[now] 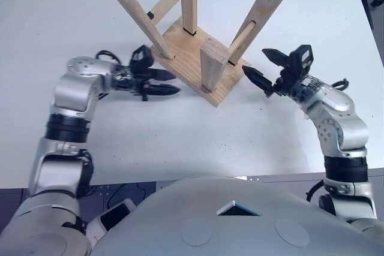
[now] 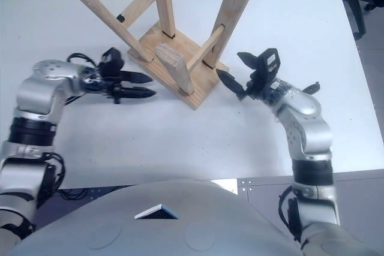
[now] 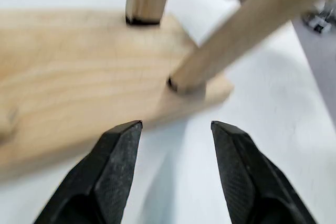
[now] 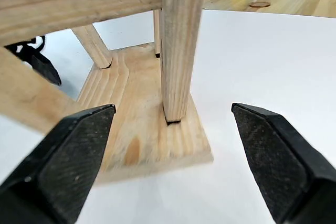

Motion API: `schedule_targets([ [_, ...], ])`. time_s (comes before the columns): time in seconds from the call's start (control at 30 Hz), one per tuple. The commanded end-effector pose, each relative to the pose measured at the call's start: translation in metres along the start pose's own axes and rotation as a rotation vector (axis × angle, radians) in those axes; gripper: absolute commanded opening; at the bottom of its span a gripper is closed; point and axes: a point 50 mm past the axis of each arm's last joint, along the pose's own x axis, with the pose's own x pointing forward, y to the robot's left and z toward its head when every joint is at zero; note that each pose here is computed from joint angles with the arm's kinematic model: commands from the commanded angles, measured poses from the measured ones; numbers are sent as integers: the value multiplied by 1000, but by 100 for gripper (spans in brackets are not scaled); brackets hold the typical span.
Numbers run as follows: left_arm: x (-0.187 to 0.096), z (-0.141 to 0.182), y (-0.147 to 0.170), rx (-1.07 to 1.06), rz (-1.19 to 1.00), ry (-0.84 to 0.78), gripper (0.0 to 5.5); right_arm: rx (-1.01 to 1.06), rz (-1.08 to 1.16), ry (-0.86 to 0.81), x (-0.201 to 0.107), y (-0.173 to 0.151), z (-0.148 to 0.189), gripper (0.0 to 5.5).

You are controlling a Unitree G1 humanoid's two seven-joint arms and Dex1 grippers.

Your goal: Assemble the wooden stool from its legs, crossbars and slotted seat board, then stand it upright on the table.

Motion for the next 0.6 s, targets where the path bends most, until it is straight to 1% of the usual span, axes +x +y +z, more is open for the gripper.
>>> schedule_targets([
  [0.03, -36, 10, 22, 107, 86, 43, 241, -14, 129, 32, -12, 20, 2, 409],
  [0.1, -40, 10, 49, 253, 304, 91, 241, -37, 207, 46, -3, 37, 1, 409],
  [0.13, -39, 10, 58, 299, 368, 84, 241, -45, 218, 43, 3, 42, -1, 409],
  [0.2, -33, 12, 66, 369, 425, 36, 241, -45, 219, 26, 16, 49, -4, 409],
  [0.3, -19, 15, 69, 433, 416, -41, 241, -53, 233, 19, 28, 55, -6, 409],
  [0.43, 2, 19, 62, 539, 342, -114, 241, -67, 250, 12, 41, 57, -7, 409],
  [0.6, 22, 24, 48, 553, 213, -263, 241, -61, 265, 25, 42, 52, -9, 409],
])
